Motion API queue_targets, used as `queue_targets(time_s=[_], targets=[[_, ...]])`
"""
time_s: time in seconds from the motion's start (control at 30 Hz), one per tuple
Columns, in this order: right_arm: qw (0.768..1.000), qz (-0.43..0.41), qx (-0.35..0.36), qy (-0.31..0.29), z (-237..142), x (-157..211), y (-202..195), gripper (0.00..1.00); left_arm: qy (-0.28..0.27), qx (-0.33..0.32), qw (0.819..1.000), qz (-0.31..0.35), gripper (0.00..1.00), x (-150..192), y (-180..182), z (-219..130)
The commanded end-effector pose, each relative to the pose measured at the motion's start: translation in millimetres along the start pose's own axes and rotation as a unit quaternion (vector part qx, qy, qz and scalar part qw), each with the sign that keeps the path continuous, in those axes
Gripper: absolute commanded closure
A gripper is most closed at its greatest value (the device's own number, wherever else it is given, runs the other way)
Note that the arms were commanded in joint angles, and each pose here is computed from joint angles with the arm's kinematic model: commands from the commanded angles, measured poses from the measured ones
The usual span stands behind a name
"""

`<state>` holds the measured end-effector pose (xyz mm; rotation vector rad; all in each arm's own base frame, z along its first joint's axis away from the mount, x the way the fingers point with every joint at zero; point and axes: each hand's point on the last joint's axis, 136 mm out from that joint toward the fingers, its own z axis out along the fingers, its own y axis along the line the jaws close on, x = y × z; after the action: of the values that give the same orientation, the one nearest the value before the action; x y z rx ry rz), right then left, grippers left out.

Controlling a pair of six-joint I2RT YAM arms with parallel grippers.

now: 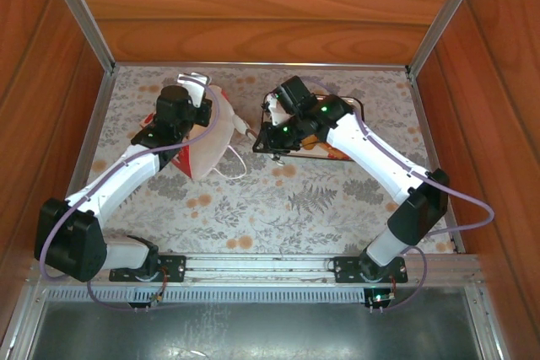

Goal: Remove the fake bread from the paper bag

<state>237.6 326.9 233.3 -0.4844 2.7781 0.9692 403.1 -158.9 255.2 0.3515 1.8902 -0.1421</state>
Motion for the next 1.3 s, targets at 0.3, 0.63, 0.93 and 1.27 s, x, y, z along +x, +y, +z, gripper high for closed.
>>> queue_targets(time_s=[0.3,0.63,0.93,1.27], targets=[[1.000,0.003,-0.023,0.016,14,2,10,0.85,-0.020,0.046,0.998,0.031,1.00,-18,-29,4],[0.999,0.018,-0.018,0.033,36,2,1,0.85,-0.019,0.063,0.996,0.055,1.00,-12,-38,-2],[0.998,0.028,-0.027,0.045,56,-5,1,0.83,-0.022,0.067,0.996,0.062,1.00,-11,-39,-7],[0.998,0.023,-0.037,0.034,74,-21,16,0.70,-0.015,0.062,0.997,0.052,1.00,-9,-39,0]])
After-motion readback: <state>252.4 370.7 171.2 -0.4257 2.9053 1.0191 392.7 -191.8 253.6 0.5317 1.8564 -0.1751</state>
